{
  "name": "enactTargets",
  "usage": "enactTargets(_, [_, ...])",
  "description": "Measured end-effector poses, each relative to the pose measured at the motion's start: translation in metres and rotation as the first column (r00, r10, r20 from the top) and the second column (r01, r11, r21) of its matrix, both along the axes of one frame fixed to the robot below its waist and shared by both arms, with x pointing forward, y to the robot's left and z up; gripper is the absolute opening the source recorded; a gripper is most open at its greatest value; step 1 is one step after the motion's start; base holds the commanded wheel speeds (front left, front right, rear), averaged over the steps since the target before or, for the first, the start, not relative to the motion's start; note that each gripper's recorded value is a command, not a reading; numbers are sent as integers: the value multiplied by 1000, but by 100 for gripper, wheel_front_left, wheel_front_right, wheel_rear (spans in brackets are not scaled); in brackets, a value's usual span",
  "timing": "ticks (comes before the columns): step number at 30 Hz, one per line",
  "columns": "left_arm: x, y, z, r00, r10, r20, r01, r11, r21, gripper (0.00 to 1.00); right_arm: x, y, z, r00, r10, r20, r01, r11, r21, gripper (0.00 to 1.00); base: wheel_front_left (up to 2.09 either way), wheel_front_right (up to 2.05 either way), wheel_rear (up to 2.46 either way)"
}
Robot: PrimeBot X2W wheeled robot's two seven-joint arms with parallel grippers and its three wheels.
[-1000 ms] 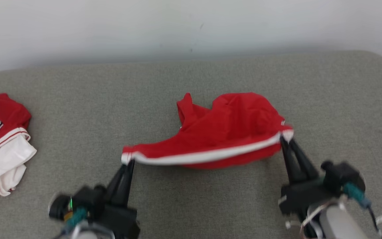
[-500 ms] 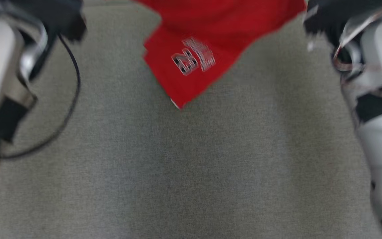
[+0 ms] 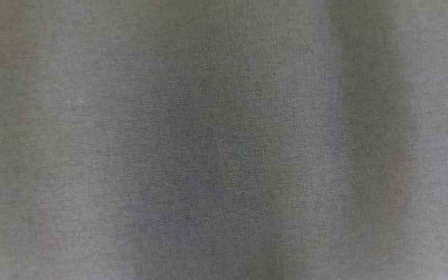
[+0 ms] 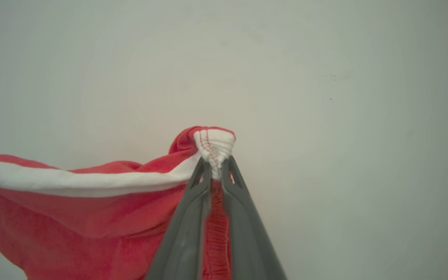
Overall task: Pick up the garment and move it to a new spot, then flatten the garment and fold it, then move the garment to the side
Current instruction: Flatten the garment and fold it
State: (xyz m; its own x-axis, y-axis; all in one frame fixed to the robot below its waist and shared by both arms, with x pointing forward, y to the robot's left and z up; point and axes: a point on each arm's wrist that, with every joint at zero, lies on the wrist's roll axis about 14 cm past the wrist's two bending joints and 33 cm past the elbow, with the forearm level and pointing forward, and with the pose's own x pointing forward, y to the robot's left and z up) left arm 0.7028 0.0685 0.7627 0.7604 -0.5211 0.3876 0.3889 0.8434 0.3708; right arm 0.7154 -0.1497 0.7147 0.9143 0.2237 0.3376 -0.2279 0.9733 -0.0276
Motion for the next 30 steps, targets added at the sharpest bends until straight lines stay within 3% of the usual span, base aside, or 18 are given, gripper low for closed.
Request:
enactTargets(9, [13,5,21,1000,20,20,-20,999,-42,0,11,-4,15,999,-29,28,31,997,-72,0,0,0,0])
enactTargets(14, [16,4,9,1000,14,3,-14,999,-34,0,13,-15,8,999,-53,12,54,996,-68,0,0,0,0])
enactTargets(20, [14,-1,-46,995,-18,-98,16,1000,-26,0,5,-19,-32,997,-53,-52,50,998,-46,0,0,0,0])
enactTargets(25, [-4,-4,-83,979,-77,-188,56,992,-116,0,-17,-24,-79,992,-34,-123,30,999,-33,0,0,0,0])
enactTargets(30, [-48,-11,-101,966,-149,-213,92,962,-257,0,-58,-34,-130,977,-7,-213,11,1000,18,0,0,0,0])
